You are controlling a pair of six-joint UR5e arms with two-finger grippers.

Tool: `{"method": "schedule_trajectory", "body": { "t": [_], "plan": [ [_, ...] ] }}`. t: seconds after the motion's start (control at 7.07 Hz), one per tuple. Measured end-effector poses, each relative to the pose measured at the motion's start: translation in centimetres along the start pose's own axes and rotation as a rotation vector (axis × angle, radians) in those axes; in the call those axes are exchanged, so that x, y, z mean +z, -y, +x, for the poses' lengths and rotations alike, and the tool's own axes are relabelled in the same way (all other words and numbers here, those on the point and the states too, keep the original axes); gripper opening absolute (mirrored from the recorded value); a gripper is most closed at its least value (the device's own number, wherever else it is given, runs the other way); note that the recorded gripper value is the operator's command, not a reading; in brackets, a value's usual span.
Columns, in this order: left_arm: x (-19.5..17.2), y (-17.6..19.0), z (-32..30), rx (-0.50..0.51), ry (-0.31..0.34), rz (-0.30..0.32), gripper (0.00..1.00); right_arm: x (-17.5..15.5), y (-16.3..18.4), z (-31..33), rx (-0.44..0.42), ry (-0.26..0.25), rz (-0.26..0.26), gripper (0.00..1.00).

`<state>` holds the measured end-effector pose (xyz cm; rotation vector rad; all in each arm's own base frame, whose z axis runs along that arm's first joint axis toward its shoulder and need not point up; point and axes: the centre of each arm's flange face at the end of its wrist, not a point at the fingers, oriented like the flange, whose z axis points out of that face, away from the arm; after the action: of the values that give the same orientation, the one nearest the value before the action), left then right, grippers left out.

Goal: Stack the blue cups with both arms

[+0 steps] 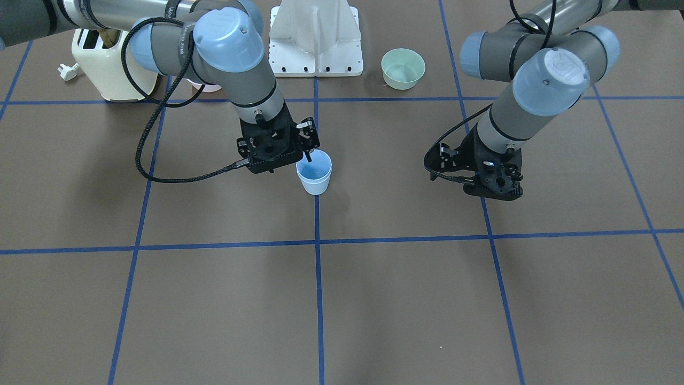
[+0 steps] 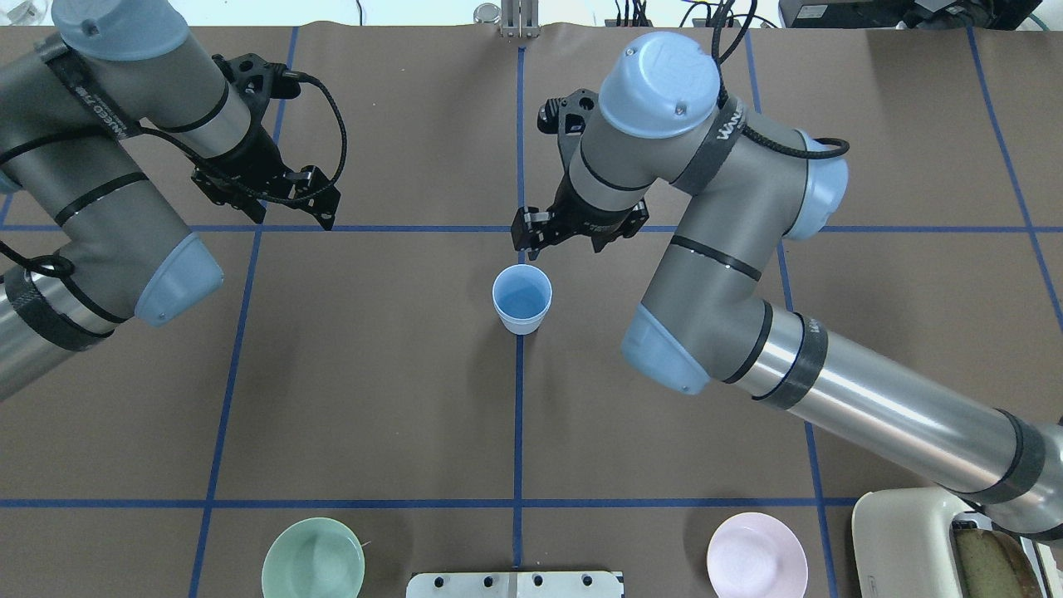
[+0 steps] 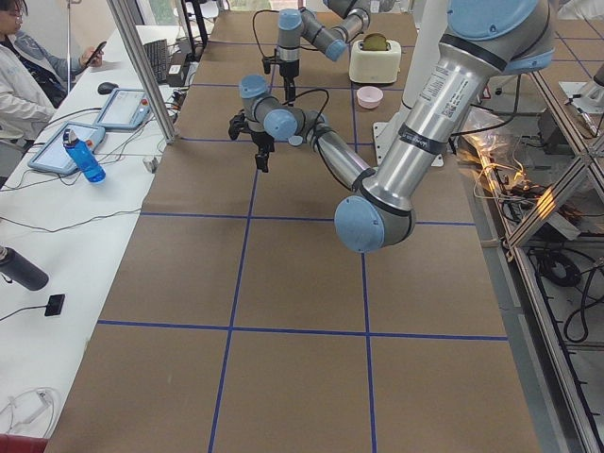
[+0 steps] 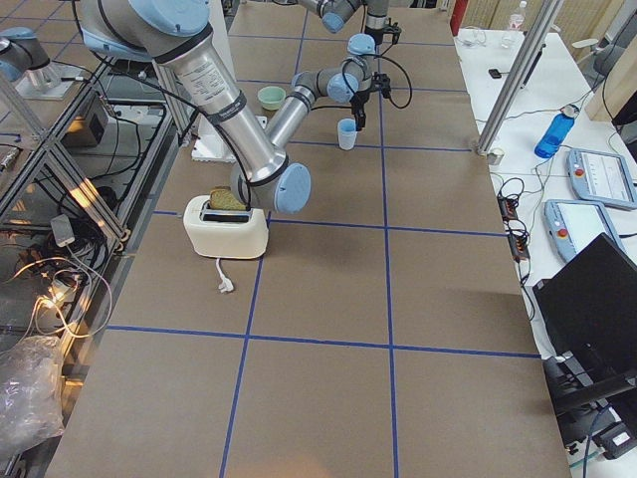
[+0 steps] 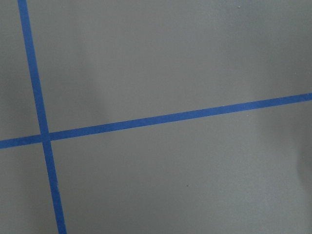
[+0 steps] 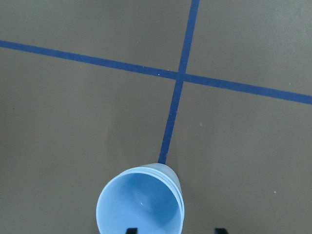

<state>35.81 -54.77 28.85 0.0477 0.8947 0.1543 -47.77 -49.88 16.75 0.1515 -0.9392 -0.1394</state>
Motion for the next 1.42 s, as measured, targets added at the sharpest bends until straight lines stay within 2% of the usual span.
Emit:
{"method": "schedule_trajectory", "body": {
  "t": [0.42,0.71,0.99,1.27,1.42],
  "plan": [
    [-1.2,0.6,-1.5,0.026,0.005,0.018,0.99,-4.0,4.8,9.4,0.058,-0.035,0.070,1.00],
    [-2.3,1.0,-6.0,0.089,0.014,0.013,0.99,-5.3,6.3,16.8,0.112,-0.090,0.100,1.00],
    [-4.1,1.6,-12.9,0.149,0.022,0.014,0.99,-6.4,6.3,26.8,0.172,-0.167,0.104,1.00],
    [-5.6,1.9,-20.6,0.201,0.057,0.019,0.99,-9.4,5.3,37.7,0.160,-0.228,0.091,1.00],
    [-6.5,2.1,-24.2,0.209,0.062,0.017,0.99,-11.3,4.4,43.1,0.141,-0.241,0.076,1.00]
  ]
}}
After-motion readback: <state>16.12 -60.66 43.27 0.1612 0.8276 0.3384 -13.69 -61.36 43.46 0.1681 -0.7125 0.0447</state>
